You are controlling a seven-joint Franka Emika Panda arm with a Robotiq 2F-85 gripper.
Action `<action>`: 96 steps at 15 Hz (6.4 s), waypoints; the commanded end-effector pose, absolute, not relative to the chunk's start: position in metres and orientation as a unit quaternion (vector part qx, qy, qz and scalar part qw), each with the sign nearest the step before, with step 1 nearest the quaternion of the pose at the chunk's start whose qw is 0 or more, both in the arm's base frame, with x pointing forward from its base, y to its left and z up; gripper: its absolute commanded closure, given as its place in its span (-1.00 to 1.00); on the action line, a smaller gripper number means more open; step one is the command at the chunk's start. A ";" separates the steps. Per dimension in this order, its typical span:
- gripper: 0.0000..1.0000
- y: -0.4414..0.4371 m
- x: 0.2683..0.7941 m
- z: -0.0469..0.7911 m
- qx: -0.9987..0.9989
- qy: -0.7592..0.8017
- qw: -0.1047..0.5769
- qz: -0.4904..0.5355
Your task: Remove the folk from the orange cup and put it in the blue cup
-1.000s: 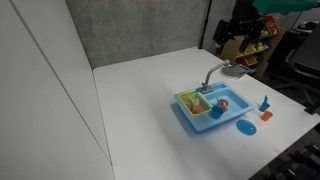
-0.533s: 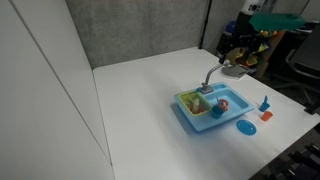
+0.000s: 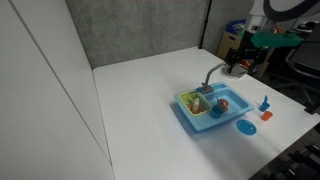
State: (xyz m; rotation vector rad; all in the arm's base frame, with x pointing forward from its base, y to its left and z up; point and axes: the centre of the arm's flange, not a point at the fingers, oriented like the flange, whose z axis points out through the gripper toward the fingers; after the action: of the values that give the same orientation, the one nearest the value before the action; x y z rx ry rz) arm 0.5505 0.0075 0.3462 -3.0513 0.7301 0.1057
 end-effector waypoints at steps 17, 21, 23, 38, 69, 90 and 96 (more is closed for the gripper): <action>-1.00 -0.053 0.560 0.254 -0.956 0.286 -0.007 0.068; -1.00 -0.052 0.570 0.227 -0.955 0.285 -0.006 0.080; -1.00 -0.050 0.575 0.211 -0.956 0.281 -0.009 0.084; -1.00 -0.021 0.615 0.129 -0.968 0.248 -0.037 0.006; 0.92 -0.033 0.597 0.188 -0.963 0.265 -0.041 0.017; 0.92 0.060 0.524 0.284 -0.986 0.161 0.018 0.027; 0.92 0.069 0.517 0.261 -0.990 0.138 0.026 0.024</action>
State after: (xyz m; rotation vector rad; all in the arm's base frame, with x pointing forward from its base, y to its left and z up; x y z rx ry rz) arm 0.5230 0.0713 0.2632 -3.0752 0.4632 0.1113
